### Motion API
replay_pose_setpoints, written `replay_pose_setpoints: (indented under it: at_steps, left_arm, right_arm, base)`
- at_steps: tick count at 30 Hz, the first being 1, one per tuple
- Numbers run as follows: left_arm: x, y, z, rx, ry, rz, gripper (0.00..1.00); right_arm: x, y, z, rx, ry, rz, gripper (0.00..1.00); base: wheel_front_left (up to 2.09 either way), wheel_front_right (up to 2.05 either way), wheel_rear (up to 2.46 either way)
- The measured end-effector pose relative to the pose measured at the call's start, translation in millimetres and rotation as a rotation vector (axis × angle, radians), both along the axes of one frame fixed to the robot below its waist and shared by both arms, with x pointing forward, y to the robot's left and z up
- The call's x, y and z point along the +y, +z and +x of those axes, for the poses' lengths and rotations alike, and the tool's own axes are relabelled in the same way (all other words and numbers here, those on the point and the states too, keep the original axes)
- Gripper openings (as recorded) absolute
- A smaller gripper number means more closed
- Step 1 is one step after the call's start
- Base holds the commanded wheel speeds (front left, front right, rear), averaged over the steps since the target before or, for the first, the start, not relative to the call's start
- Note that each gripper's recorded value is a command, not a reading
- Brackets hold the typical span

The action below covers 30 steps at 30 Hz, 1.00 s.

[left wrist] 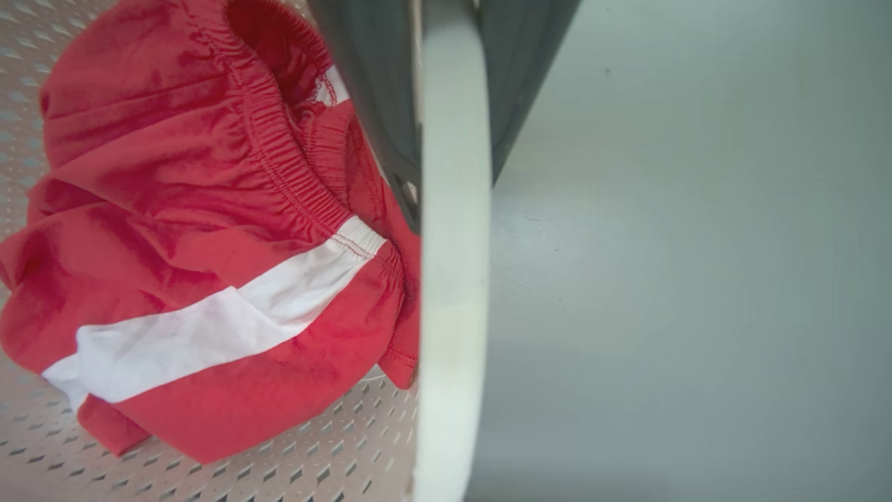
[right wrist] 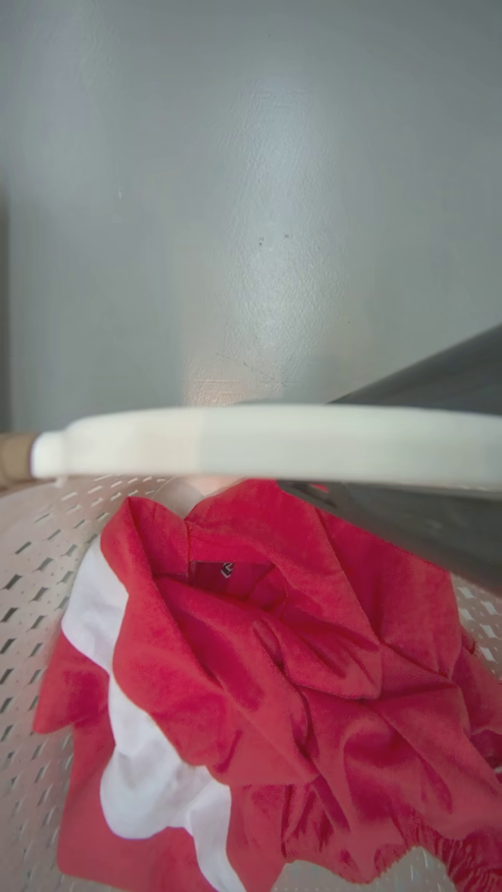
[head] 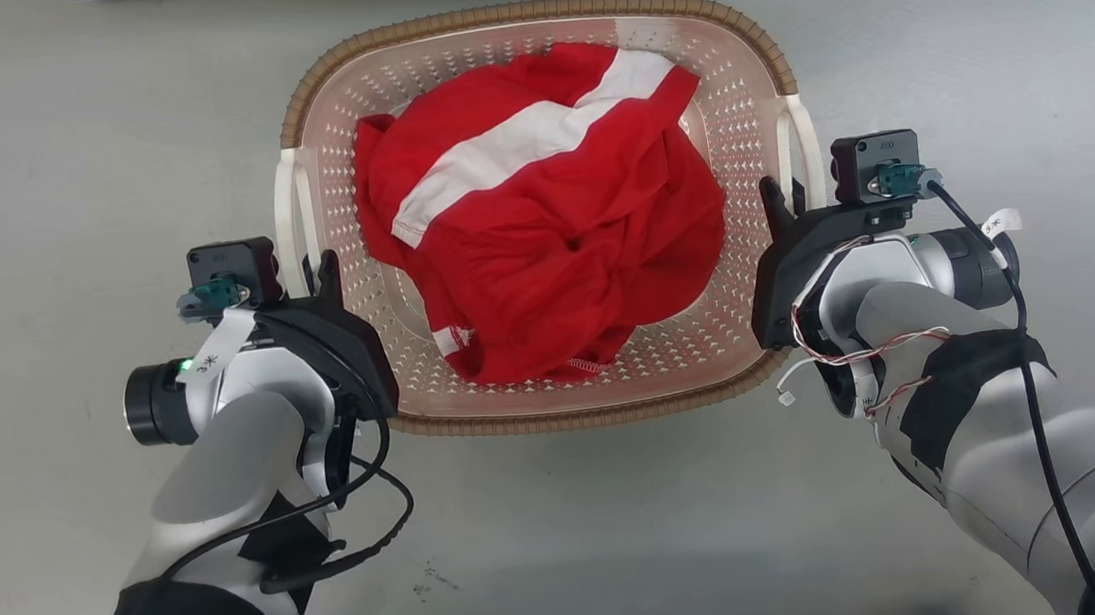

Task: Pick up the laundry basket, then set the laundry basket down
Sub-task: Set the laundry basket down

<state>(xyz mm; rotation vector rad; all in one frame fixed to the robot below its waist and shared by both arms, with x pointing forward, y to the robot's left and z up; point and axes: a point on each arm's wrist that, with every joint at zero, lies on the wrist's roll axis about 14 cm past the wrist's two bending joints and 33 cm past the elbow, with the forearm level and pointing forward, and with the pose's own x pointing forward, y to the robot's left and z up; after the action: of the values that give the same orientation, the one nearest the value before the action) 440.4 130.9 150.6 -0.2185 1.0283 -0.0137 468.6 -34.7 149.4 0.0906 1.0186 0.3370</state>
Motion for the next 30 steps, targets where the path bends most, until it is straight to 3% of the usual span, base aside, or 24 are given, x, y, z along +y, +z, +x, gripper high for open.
replay_pose_setpoints:
  at_steps: [5, 6, 7, 8, 9, 10, 16, 30]
  left_arm:
    - [1, 0, 2, -0.009, 0.001, 0.005, 0.0]
    - [1, 0, 2, -0.008, 0.001, 0.006, 0.0]
    - [0, 0, 2, -0.008, 0.001, 0.006, 0.06]
    - [0, 0, 2, -0.008, 0.001, 0.006, 0.32]
    - [0, 0, 3, -0.008, 0.001, 0.007, 0.67]
    - [0, 1, 4, -0.012, 0.001, 0.006, 1.0]
    - [-5, 4, 6, -0.023, 0.003, -0.005, 1.0]
    - [0, 30, 19, -0.092, 0.025, -0.002, 1.0]
  right_arm:
    - [0, 0, 0, -0.005, 0.004, -0.001, 0.25]
    - [1, 0, -1, -0.005, 0.005, 0.0, 0.33]
    - [1, 0, -1, -0.004, 0.005, 0.0, 0.44]
    - [1, 0, -1, -0.004, 0.006, 0.001, 0.82]
    - [2, 0, -1, -0.004, 0.007, 0.004, 1.0]
    - [4, 1, -1, -0.005, 0.008, 0.008, 1.0]
    - [10, 6, 0, -0.02, 0.012, 0.024, 1.0]
    - [-19, 33, 17, -0.095, -0.039, -0.041, 1.0]
  base:
    - [0.0, 0.0, 0.0]
    - [0.0, 0.0, 0.0]
    - [0.0, 0.0, 0.0]
    - [0.0, 0.0, 0.0]
    - [0.0, 0.0, 0.0]
    - [0.0, 0.0, 0.0]
    - [0.0, 0.0, 0.0]
    - [0.0, 0.0, 0.0]
